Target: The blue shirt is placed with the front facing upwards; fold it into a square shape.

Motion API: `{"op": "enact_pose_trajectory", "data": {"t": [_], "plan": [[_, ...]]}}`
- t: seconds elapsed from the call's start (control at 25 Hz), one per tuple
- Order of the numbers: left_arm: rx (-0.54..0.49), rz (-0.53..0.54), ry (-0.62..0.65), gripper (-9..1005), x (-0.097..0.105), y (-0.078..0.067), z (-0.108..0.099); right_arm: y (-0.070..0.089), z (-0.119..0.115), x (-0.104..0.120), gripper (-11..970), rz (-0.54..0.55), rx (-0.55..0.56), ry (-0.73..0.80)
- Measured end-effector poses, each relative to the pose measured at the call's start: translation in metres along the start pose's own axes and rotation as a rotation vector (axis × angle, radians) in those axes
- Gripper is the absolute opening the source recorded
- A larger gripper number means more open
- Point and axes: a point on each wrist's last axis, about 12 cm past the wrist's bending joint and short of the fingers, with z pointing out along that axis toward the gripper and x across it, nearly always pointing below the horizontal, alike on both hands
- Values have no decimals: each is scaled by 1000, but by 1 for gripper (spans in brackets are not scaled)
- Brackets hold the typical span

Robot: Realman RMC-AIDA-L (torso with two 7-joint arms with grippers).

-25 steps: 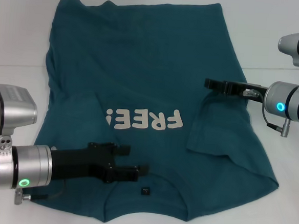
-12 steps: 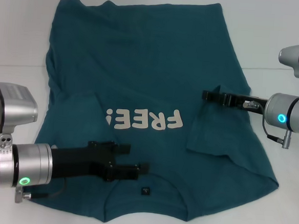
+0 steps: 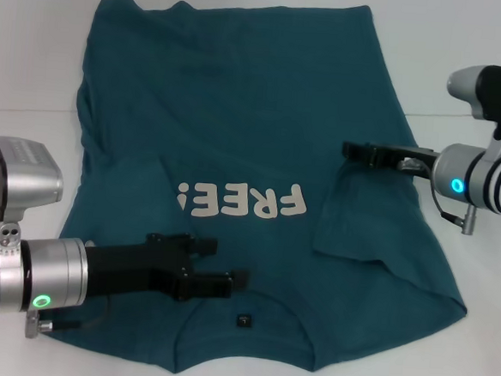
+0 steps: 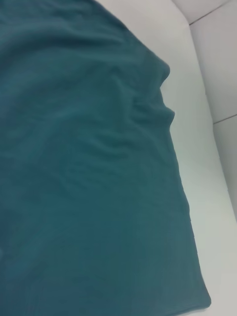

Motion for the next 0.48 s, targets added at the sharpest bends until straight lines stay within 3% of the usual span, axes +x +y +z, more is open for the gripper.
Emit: {"op": "enact_pose_trajectory", "data": {"t": [0.48], "plan": [[-1, -2, 0, 875, 0, 0, 0, 6, 4, -13, 819, -17, 12, -34]]}}
